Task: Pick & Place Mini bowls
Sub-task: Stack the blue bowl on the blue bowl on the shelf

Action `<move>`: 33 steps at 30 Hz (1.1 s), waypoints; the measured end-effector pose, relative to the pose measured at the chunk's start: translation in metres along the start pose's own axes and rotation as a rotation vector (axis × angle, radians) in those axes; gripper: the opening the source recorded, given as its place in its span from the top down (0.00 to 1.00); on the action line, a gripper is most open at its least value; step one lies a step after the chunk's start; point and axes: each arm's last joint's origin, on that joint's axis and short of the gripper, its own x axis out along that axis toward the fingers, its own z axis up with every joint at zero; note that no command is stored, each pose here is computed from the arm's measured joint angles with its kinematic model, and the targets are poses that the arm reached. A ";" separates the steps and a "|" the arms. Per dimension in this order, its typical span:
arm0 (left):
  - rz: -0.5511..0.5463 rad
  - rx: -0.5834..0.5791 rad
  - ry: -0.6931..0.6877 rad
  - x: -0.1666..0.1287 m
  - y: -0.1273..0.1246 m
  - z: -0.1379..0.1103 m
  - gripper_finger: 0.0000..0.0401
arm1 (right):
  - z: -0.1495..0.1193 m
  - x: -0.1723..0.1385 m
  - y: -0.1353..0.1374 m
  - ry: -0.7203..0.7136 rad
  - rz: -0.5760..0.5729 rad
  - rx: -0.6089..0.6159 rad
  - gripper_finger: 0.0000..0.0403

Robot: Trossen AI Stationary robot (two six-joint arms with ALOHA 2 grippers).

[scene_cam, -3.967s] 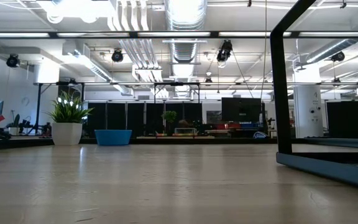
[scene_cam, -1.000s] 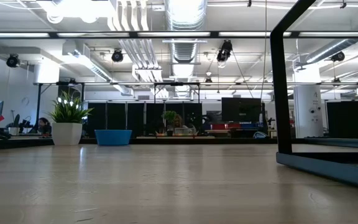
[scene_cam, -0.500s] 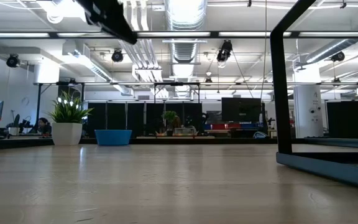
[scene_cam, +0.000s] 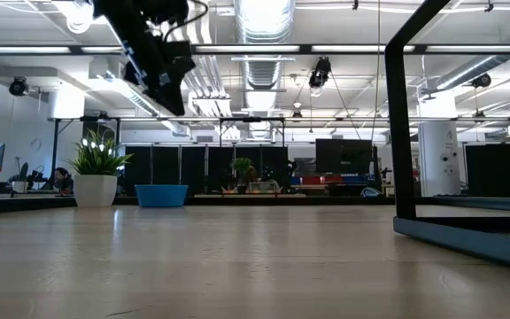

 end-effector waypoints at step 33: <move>0.037 -0.008 0.278 0.126 0.031 -0.017 0.81 | 0.028 -0.023 -0.061 -0.196 -0.022 0.113 0.98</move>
